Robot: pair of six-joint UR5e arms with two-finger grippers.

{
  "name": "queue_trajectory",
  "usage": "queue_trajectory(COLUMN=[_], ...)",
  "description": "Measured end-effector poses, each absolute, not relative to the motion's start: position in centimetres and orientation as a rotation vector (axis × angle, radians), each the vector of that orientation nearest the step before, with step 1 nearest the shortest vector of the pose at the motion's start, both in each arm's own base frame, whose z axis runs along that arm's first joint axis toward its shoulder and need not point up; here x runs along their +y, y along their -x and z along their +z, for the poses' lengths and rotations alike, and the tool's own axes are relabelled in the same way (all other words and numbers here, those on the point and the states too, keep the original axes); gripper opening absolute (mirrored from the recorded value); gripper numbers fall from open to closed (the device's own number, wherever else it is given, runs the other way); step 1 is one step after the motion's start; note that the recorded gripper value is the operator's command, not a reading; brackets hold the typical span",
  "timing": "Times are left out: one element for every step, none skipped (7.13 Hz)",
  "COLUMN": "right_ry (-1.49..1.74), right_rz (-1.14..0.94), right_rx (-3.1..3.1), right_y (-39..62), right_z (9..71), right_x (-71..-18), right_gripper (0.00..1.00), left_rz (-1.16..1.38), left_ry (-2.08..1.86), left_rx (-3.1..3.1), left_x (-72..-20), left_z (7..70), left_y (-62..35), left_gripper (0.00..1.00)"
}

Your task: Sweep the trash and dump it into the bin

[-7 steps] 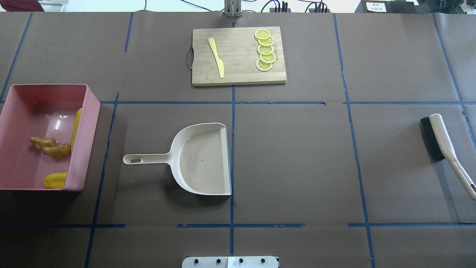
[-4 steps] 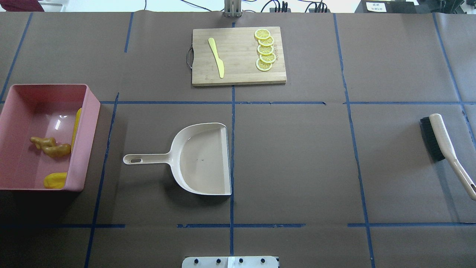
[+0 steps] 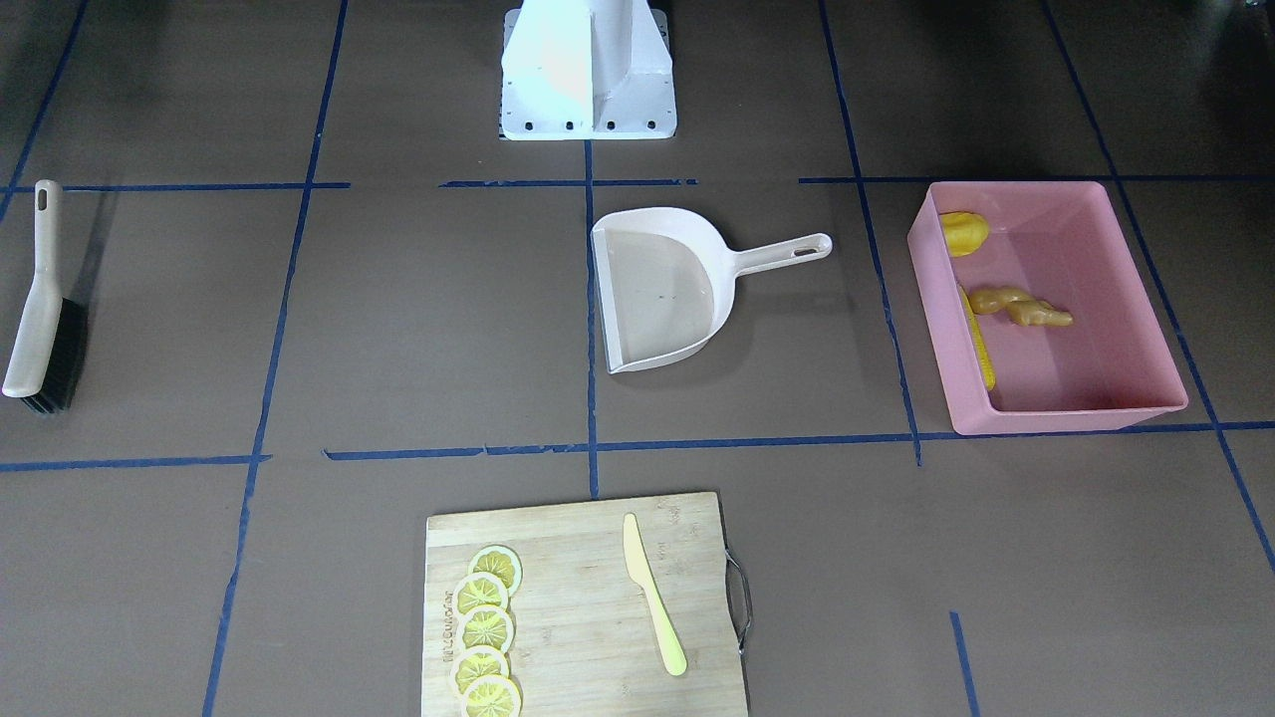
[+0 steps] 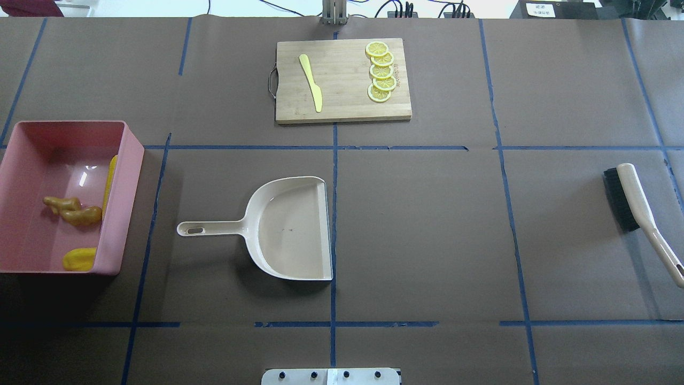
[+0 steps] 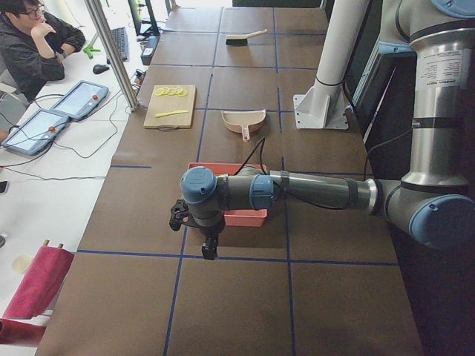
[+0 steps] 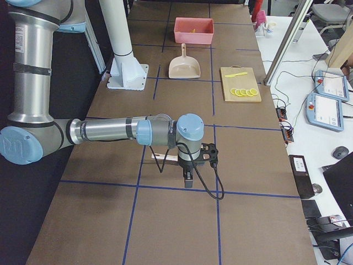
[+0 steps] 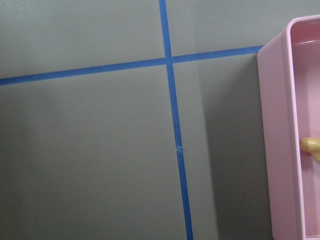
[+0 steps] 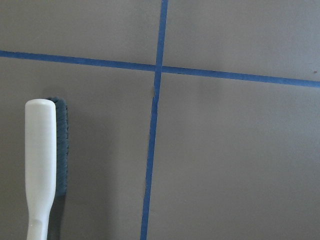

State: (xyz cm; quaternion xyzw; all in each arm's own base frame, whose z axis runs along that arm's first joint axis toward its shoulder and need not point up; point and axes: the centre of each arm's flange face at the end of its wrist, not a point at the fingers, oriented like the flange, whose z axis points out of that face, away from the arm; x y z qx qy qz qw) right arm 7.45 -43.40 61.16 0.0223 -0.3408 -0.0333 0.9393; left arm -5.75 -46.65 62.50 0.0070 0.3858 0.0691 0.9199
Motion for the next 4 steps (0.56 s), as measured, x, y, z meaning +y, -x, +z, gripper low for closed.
queue_trajectory(right_ry=[-0.045,-0.044,-0.044,-0.042], right_rz=[-0.068,-0.069,-0.071,-0.072], right_rx=[-0.696,-0.697,-0.699,-0.700], right_y=[-7.42,-7.37,-7.29,-7.19], right_z=[61.19,61.20,61.19,61.21], right_x=[-43.41,-43.42,-43.43,-43.42], right_gripper=[1.00,1.00,1.00,1.00], left_rz=[0.143,0.143,0.144,0.145], left_ry=[-0.017,-0.017,-0.017,-0.017], left_rx=[0.792,0.791,0.791,0.791], left_x=[-46.69,-46.64,-46.60,-46.58], left_z=[62.38,62.39,62.41,62.43], left_y=[5.74,5.75,5.74,5.72], left_gripper=[1.00,1.00,1.00,1.00])
